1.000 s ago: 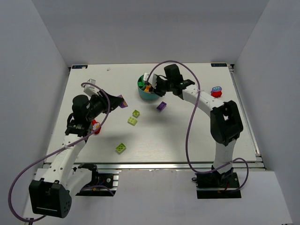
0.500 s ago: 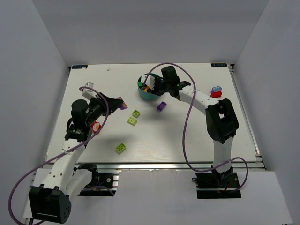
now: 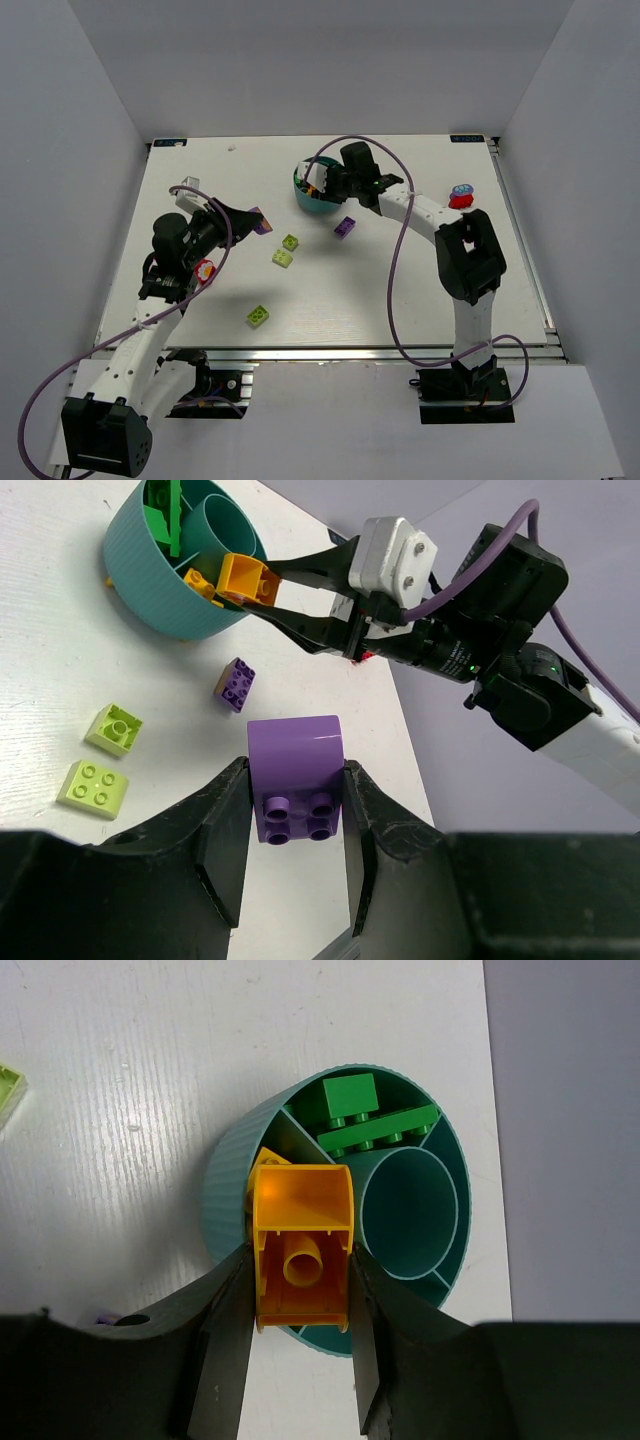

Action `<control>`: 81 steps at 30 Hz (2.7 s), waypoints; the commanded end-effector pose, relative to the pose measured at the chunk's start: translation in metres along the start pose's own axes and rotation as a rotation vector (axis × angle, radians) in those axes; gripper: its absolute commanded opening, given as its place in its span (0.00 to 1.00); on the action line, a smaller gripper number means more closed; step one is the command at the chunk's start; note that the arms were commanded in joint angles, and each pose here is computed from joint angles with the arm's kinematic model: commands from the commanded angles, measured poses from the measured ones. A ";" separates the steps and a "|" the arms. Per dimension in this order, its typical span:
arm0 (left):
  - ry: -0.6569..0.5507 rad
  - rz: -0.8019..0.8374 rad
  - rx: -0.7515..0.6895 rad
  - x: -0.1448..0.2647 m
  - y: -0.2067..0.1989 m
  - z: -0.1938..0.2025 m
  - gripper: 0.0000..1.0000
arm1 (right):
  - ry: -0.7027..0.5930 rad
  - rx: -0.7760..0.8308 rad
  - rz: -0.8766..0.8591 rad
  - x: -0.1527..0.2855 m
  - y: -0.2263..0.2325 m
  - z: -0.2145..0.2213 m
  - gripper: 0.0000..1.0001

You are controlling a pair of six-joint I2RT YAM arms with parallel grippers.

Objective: Sort the legos into containers by color

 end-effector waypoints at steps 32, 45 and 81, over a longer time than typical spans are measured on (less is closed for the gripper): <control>-0.043 0.286 0.037 -0.002 -0.036 -0.001 0.06 | -0.680 -0.772 -0.589 0.158 0.032 -0.174 0.54; -0.086 0.125 0.186 -0.026 -0.026 -0.007 0.06 | -0.473 -0.772 -0.217 0.120 0.026 -0.185 0.89; -0.332 0.044 0.842 -0.018 0.014 -0.003 0.00 | -0.593 -0.741 -0.101 0.088 0.056 -0.211 0.80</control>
Point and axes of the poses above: each gripper's point midway between its finger pads, its own x axis back along the fingers, its own y axis along the line the jaws close on, z = x × y, the point moved 2 cm from there along x, back along the fingers, and after that the axes turned 4 degrees about x, right-handed, at the moved point
